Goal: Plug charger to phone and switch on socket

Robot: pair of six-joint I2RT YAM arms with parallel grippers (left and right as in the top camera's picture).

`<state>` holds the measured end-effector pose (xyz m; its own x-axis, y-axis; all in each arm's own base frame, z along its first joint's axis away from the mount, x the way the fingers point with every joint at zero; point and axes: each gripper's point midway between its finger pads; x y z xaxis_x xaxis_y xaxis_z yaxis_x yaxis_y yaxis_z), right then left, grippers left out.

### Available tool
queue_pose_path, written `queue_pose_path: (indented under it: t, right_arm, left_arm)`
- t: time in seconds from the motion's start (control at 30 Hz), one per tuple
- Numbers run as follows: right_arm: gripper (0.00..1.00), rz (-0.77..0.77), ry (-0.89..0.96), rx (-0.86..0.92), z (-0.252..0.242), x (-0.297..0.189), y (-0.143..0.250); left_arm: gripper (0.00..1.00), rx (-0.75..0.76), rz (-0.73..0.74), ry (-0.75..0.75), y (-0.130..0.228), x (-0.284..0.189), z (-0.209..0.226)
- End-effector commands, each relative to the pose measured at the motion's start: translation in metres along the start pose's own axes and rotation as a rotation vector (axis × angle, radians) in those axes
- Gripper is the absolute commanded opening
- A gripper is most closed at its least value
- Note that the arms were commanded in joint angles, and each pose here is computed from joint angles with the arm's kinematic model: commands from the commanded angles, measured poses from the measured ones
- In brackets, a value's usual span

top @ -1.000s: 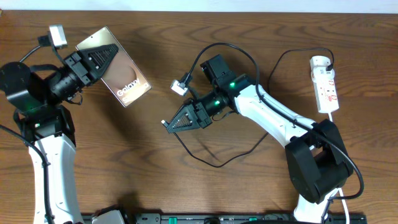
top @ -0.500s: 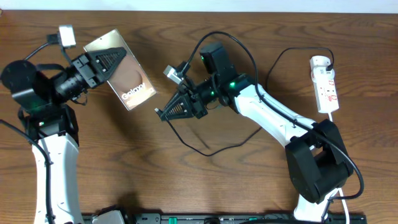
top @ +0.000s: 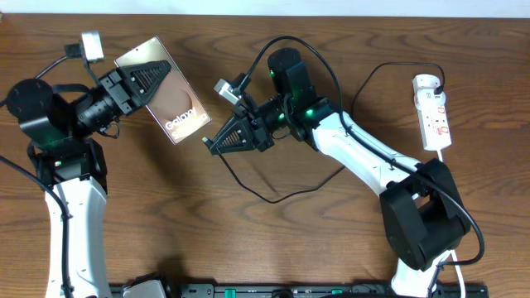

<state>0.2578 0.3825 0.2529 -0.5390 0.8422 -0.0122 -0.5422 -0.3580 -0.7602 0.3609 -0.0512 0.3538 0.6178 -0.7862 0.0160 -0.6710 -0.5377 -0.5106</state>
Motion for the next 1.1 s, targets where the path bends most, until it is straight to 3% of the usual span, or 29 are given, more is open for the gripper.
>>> queue_pose_path:
  t: [0.0,0.5,1.07]
  right_arm:
    - [0.01,0.023,-0.043,-0.045,0.019,0.012,-0.006]
    - [0.01,0.025,-0.048,-0.088,0.025,0.015,-0.016]
    - [0.01,-0.046,0.078,-0.065,0.003,0.0,-0.03]
  left_arm:
    - [0.07,0.029,-0.015,0.002,-0.004,0.001,-0.006]
    - [0.07,0.02,-0.029,-0.008,-0.005,0.0,-0.002]
    - [0.07,0.007,-0.028,-0.009,-0.004,0.0,-0.001]
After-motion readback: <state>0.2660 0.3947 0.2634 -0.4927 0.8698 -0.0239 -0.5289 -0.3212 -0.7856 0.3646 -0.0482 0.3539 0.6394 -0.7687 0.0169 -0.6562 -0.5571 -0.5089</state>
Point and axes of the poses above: each gripper's point midway between its finger pads, its own x axis out along the fingers, its own z axis along the line the jaws close on, y = z × x, and after that the axes turned 4 degrees about -x, right-handed
